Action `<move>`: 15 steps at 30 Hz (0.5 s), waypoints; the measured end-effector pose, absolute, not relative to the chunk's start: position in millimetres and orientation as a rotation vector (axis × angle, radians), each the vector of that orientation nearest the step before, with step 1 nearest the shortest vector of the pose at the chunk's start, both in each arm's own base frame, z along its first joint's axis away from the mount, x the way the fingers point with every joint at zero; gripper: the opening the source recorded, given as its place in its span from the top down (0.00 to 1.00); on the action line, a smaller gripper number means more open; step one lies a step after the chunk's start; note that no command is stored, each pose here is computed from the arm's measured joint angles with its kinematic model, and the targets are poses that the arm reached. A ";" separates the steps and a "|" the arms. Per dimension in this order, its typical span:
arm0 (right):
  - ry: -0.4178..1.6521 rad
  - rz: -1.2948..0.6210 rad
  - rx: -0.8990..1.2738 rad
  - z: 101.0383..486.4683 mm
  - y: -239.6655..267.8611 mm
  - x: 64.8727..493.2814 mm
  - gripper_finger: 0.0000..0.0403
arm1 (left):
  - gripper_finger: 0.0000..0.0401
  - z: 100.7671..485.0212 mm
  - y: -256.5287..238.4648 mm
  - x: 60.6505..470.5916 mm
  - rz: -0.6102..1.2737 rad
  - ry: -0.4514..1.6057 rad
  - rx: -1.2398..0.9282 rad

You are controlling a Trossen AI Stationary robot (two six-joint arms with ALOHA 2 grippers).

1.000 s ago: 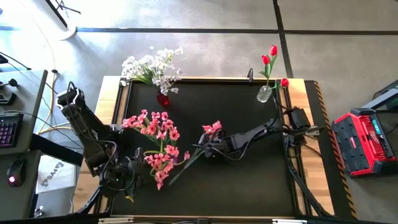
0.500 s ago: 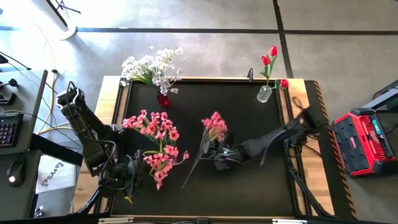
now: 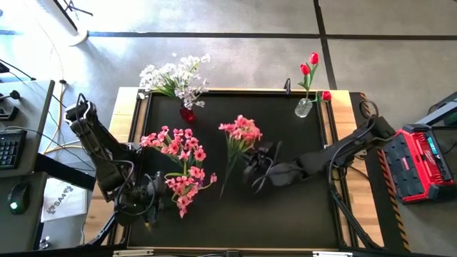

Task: Sort flowers into vase by color
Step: Put the pink flowers into the purple vase

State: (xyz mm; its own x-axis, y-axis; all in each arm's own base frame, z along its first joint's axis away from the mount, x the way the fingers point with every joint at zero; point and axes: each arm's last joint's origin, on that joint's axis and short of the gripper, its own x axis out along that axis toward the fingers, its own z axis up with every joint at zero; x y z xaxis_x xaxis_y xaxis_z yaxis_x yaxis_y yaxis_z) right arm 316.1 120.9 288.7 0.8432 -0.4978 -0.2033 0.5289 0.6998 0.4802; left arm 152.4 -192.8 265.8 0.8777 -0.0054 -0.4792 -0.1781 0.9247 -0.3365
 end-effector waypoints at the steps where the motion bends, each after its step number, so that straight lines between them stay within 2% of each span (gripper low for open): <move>1: 0.039 -0.555 0.527 295.2 120.3 315.7 1.00 | 0.62 266.3 -193.1 152.7 0.093 0.490 -0.398; 6: -0.038 -0.494 0.393 320.1 113.6 314.7 1.00 | 0.64 268.2 -195.8 151.2 0.089 0.465 -0.420; 15: -0.128 -0.341 0.226 338.6 87.2 327.0 1.00 | 0.67 267.4 -194.2 151.3 0.134 0.431 -0.409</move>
